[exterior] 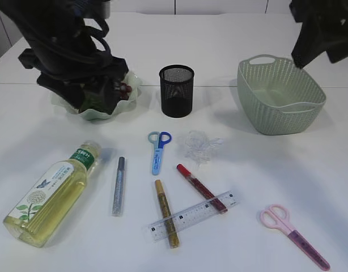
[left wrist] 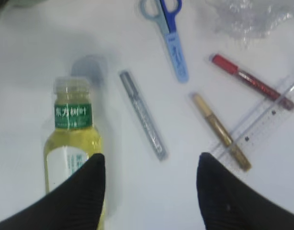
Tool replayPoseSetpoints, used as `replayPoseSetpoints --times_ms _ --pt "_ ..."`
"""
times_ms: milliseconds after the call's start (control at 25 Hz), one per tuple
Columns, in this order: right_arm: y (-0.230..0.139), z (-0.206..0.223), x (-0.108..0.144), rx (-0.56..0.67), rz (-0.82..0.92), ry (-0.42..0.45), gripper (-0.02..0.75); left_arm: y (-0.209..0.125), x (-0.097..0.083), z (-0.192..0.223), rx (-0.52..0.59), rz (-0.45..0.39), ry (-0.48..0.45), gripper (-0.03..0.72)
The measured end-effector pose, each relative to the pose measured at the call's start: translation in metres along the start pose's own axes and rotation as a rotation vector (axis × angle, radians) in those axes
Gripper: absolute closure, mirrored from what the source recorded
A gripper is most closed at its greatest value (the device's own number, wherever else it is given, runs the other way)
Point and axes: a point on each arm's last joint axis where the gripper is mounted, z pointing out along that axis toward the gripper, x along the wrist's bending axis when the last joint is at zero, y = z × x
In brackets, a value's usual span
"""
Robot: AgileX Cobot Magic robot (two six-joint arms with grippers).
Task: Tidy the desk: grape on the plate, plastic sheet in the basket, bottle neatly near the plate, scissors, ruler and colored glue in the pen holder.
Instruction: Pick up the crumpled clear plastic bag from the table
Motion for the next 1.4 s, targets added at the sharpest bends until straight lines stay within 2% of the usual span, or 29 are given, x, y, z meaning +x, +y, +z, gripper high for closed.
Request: replayPoseSetpoints --times_ms 120,360,640,920,1080,1400 --pt "0.003 0.015 0.004 0.044 0.017 0.036 0.32 -0.007 -0.001 -0.003 0.063 0.016 -0.009 0.254" --pt "0.01 0.049 0.012 0.14 0.045 0.094 0.319 -0.01 -0.002 -0.017 0.042 0.026 -0.035 0.262" --pt "0.018 0.097 0.014 0.216 0.052 0.081 0.32 -0.02 -0.002 -0.054 -0.032 0.023 -0.073 0.263" --pt "0.04 0.134 0.017 0.166 0.057 0.081 0.297 -0.033 -0.003 -0.092 -0.113 0.017 -0.134 0.263" --pt "0.063 0.155 0.02 0.156 0.056 0.082 0.296 -0.037 -0.003 -0.102 -0.137 0.018 -0.143 0.263" --pt "0.069 0.208 0.022 0.28 0.058 0.069 0.292 -0.038 -0.003 -0.102 -0.137 0.018 -0.144 0.263"
